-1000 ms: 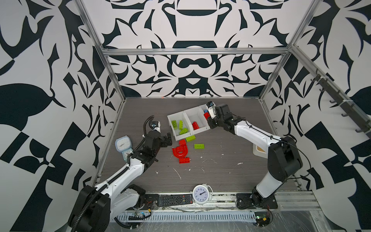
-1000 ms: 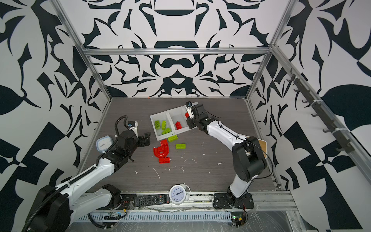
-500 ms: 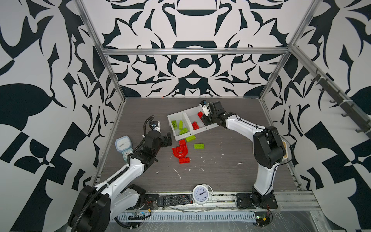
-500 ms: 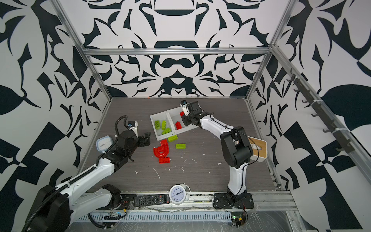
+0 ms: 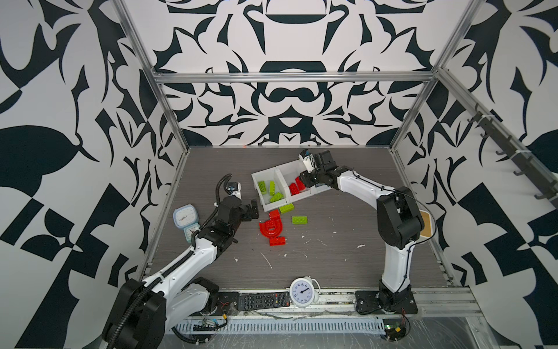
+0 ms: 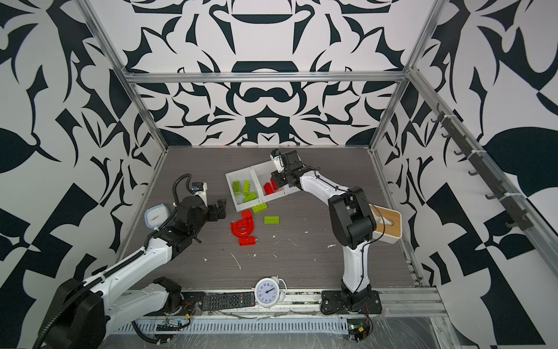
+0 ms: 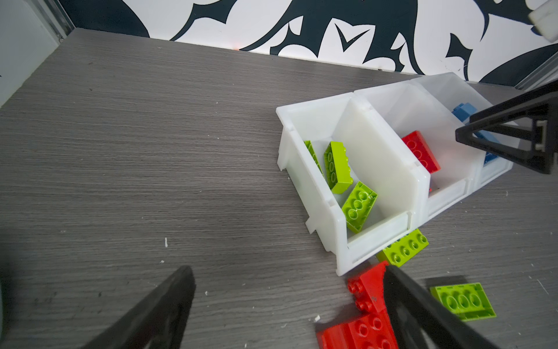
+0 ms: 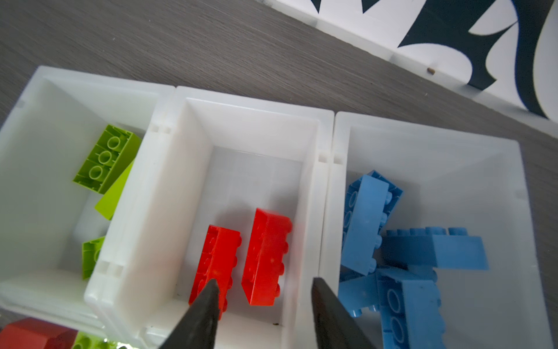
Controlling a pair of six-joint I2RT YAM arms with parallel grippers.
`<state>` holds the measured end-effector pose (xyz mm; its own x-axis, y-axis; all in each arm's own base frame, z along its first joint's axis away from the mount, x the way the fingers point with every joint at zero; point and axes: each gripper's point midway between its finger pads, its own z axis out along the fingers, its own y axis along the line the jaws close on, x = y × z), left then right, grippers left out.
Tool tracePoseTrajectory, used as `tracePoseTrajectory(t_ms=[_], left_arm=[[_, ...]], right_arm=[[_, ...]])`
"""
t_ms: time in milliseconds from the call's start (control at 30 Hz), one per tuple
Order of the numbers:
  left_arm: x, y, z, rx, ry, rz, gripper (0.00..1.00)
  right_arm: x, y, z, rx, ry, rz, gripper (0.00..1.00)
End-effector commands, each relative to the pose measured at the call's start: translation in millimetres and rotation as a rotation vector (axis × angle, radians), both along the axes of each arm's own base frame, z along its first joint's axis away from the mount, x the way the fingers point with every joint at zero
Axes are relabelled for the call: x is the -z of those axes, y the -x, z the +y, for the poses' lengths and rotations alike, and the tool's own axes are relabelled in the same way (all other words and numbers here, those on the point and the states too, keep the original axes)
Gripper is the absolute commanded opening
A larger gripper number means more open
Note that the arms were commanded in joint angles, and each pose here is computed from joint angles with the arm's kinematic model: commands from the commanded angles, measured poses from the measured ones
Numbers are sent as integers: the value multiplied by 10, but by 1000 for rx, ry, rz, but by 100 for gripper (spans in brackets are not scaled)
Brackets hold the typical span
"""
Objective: Sort the legos into containers by color
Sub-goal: 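Move the right gripper back over a lime-green brick near the bin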
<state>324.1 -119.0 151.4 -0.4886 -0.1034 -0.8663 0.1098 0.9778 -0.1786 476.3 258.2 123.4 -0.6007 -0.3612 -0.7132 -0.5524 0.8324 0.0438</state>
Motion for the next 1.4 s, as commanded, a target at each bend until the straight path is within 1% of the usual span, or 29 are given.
tracePoseTrajectory(t_ms=[0,67,133,267,400,633,733,900,1000,1367], left_arm=[[-47,6,38,-16,11,-15,100],[-44,8,43,-19,11,-16,100],[-48,6,42,-18,10,-17,100],[-66,10,51,-20,12,-23,100],[-92,23,52,-18,19,-38,100],[-94,22,36,-10,23,-39,100],[-89,22,36,-10,22,-37,100],[-99,29,45,-12,20,-40,100],[-118,32,57,-17,22,-46,100],[-130,37,57,-15,24,-50,100]], right_arm=[[-268,7,20,-14,-27,-26,59],[-279,109,-1,-32,-26,-11,59],[-312,266,27,-74,-50,2,60],[-280,668,17,-148,-86,30,61],[-245,1000,-19,-192,-119,27,64],[-72,1328,70,-273,-146,76,66],[16,1416,159,-310,-99,85,67],[220,1488,304,-362,43,83,67],[328,1514,376,-393,101,85,67],[633,1505,373,-425,212,129,68]])
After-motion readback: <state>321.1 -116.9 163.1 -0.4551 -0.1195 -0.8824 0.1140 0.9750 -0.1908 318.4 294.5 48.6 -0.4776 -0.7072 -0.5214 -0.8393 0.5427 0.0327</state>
